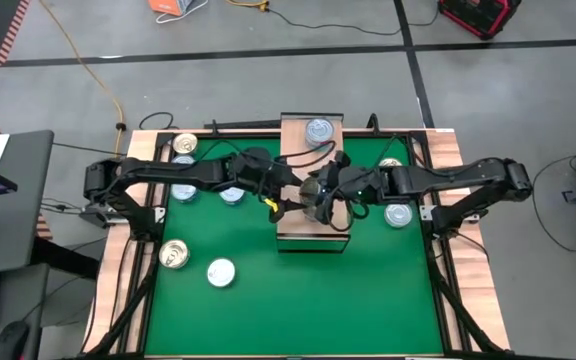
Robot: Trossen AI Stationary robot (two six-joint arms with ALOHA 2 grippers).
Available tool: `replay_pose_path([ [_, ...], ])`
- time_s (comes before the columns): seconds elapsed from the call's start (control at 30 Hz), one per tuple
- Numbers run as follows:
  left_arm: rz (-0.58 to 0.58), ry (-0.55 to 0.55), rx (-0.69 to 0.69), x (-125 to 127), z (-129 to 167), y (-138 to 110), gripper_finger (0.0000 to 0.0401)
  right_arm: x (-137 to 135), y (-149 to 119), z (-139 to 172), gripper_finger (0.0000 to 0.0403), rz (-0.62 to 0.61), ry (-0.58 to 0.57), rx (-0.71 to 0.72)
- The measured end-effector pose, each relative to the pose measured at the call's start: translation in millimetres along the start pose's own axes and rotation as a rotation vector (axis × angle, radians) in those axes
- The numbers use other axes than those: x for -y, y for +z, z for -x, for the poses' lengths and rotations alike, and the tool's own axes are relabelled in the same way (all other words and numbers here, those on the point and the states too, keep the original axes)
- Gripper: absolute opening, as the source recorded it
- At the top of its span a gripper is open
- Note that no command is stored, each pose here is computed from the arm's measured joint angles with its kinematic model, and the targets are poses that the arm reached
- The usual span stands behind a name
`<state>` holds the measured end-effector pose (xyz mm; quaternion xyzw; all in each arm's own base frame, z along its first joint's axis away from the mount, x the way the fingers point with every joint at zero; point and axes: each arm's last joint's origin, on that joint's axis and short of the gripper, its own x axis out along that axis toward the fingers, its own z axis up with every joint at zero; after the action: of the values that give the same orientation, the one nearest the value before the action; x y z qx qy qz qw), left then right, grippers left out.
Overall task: Stack canned seafood by type on shelf
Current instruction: Stack the blue tuna can on top of the blue tuna can on the shelf
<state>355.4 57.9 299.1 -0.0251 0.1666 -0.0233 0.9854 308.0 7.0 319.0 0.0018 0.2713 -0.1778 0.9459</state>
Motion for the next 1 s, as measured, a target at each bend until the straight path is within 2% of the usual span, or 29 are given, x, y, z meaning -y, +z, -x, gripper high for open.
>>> replay_pose_path([
  [0.1, -0.005, 0.002, -0.011, 0, 6, 2, 0.0302, 0, -7, -1, 0.0291, -0.023, -0.003, -0.063],
  [0.3, -0.002, 0.002, -0.023, 0, 10, 4, 0.0302, -2, -10, -1, 0.0291, -0.055, -0.014, -0.086],
  [0.53, -0.015, 0.008, -0.047, 1, 13, 13, 0.0302, -5, -6, 15, 0.0291, -0.014, -0.055, -0.034],
  [0.8, -0.052, 0.005, -0.066, 1, 13, 15, 0.0302, -8, 1, 43, 0.0292, -0.004, -0.017, 0.043],
  [0.9, -0.056, 0.005, -0.069, 1, 13, 15, 0.0302, -5, -4, 51, 0.0292, 0.012, -0.021, 0.0],
  [1.0, -0.052, 0.004, -0.086, 1, 14, 13, 0.0302, 3, -14, 62, 0.0292, -0.014, -0.047, -0.105],
])
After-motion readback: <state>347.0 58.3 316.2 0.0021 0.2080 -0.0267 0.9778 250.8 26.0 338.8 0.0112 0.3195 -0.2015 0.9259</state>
